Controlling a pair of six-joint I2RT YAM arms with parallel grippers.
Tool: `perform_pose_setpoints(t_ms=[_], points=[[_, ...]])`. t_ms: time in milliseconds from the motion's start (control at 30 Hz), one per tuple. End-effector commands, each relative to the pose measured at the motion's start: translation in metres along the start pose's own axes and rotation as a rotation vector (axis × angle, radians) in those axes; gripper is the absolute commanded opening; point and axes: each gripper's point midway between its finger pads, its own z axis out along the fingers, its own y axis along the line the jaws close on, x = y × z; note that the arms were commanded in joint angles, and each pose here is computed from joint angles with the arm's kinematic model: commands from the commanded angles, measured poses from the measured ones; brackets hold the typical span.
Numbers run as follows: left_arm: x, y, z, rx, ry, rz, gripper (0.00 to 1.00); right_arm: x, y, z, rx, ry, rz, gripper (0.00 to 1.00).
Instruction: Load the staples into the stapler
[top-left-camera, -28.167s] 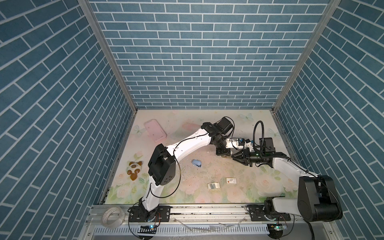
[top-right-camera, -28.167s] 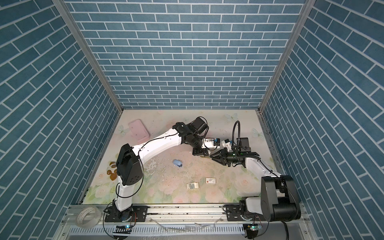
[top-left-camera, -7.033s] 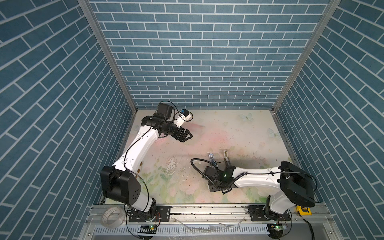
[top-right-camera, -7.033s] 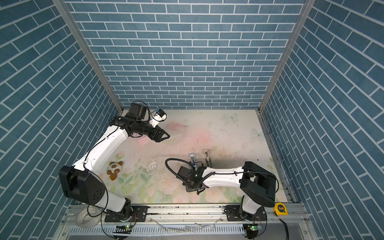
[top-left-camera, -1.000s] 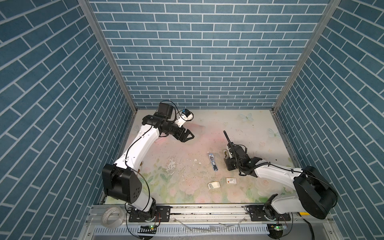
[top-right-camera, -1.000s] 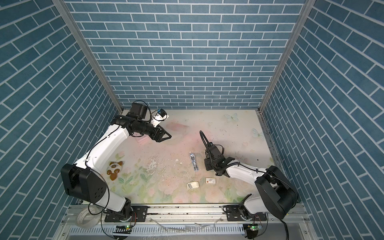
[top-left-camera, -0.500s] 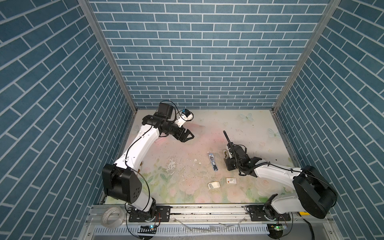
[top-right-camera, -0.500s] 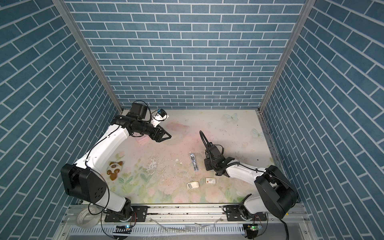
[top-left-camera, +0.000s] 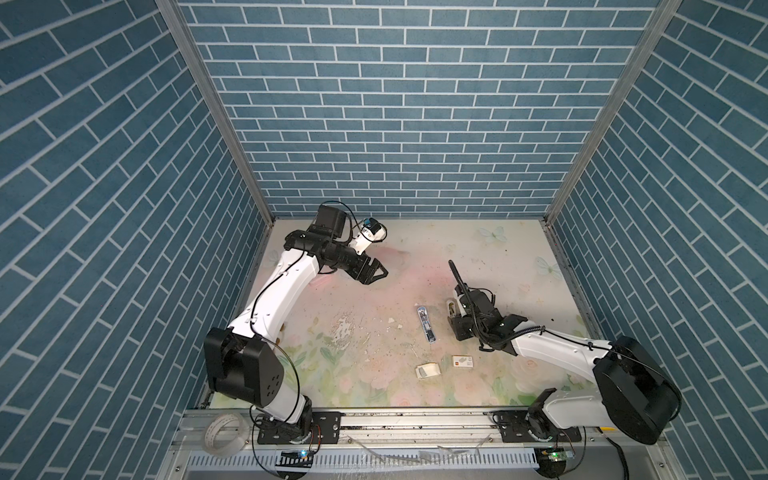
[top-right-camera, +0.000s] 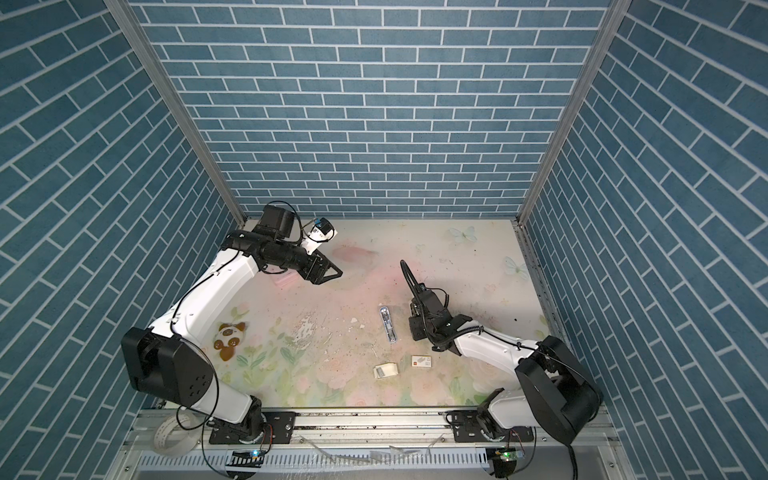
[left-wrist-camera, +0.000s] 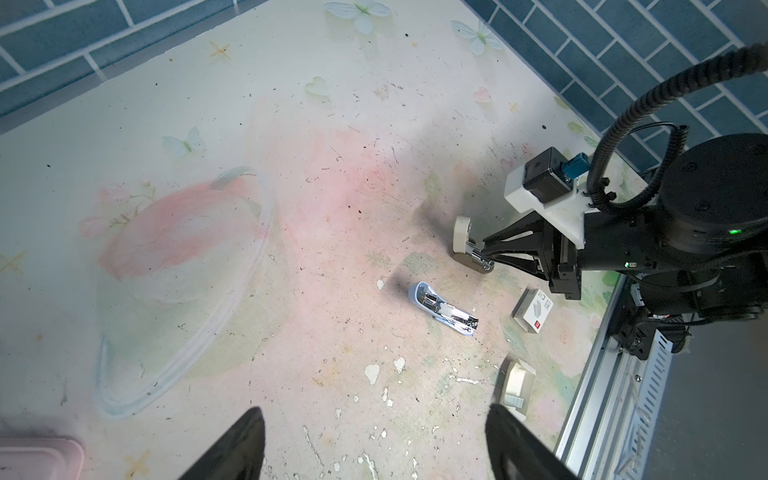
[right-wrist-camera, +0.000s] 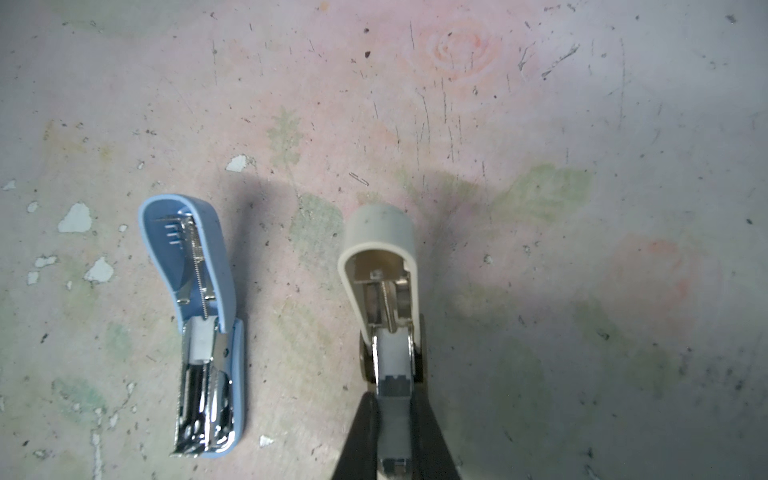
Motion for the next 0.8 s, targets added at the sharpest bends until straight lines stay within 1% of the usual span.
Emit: perform_pose_setpoints(t_ms=[0, 367, 767], points=[[0.0053, 0.0015, 0.0011, 0.002, 0.016, -0.005, 0.85, -0.0035, -0.0063, 0.0017, 0.036, -0.004, -0.028, 0.12], [0.0079, 0.0022, 0.0038, 0.005, 0.02, -0.007, 0.85, 0.0055, -0.004, 0.0079, 0.018, 0.022, -0.018, 0.12], [0.01, 0.0016, 0.0053, 0.01, 0.021, -0.01, 0.85, 0.0035, 0.001, 0.005, -0.012, 0.009, 0.008, 0.12]])
